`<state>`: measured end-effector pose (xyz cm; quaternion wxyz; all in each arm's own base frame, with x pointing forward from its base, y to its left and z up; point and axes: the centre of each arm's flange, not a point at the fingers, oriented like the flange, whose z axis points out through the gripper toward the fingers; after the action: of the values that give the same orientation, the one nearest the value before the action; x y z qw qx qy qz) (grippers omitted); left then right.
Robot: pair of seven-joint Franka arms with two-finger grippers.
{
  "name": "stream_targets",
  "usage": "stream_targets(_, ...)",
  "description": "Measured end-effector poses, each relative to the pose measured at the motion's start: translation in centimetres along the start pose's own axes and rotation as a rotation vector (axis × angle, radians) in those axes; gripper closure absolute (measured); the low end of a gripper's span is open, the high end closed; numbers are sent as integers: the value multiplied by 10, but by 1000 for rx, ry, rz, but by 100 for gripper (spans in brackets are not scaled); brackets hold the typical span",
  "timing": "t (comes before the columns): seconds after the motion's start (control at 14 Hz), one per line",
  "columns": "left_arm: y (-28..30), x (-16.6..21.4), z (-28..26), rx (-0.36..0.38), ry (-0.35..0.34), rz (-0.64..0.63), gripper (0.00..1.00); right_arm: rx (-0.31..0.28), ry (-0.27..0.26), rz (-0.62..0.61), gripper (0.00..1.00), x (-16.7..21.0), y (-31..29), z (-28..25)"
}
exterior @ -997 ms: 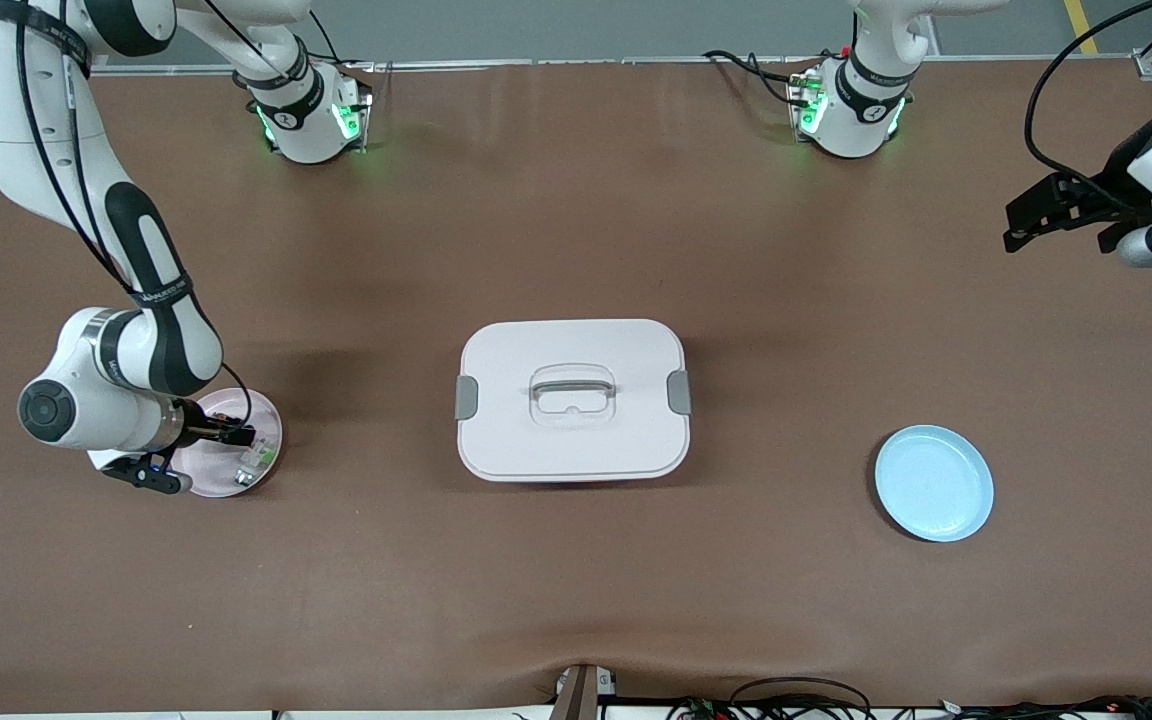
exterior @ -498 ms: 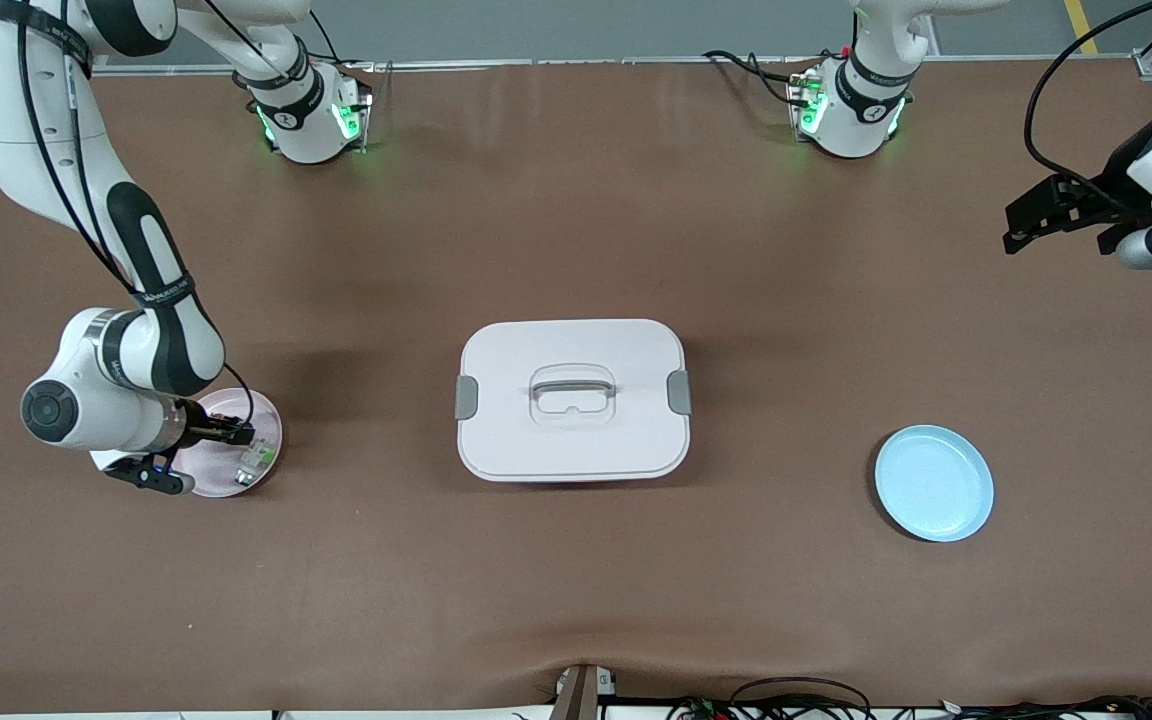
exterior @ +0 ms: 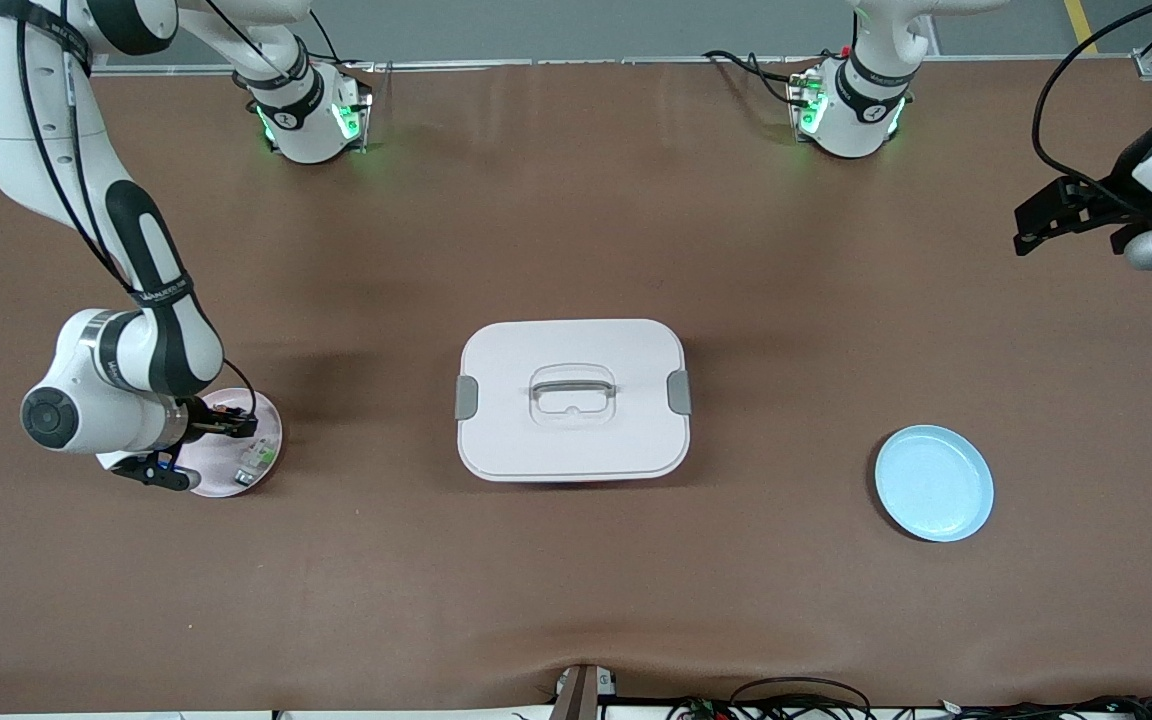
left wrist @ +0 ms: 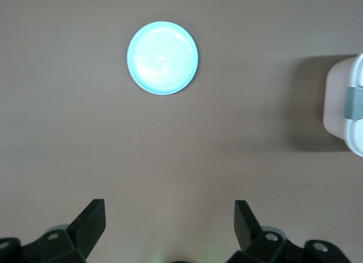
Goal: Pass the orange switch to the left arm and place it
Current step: 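Close the right gripper on the orange switch, then lift the switch with the right gripper while the left gripper approaches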
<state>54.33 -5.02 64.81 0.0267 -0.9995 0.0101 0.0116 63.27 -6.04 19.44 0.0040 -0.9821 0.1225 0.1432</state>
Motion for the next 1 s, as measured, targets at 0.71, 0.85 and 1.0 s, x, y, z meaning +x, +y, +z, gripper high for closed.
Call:
stream_targets(0.71, 34, -2, -5, -32, 18, -25, 0, -19, -204, 141, 27, -85, -141, -173)
stream_targets(0.85, 48, -3, -5, -115, 3, -24, 0, 69, -267, 200, 27, -96, -165, -174)
stream_targets(1.0, 57, -3, -2, -193, -17, -4, 0, 158, -326, 272, 27, -101, -176, -177)
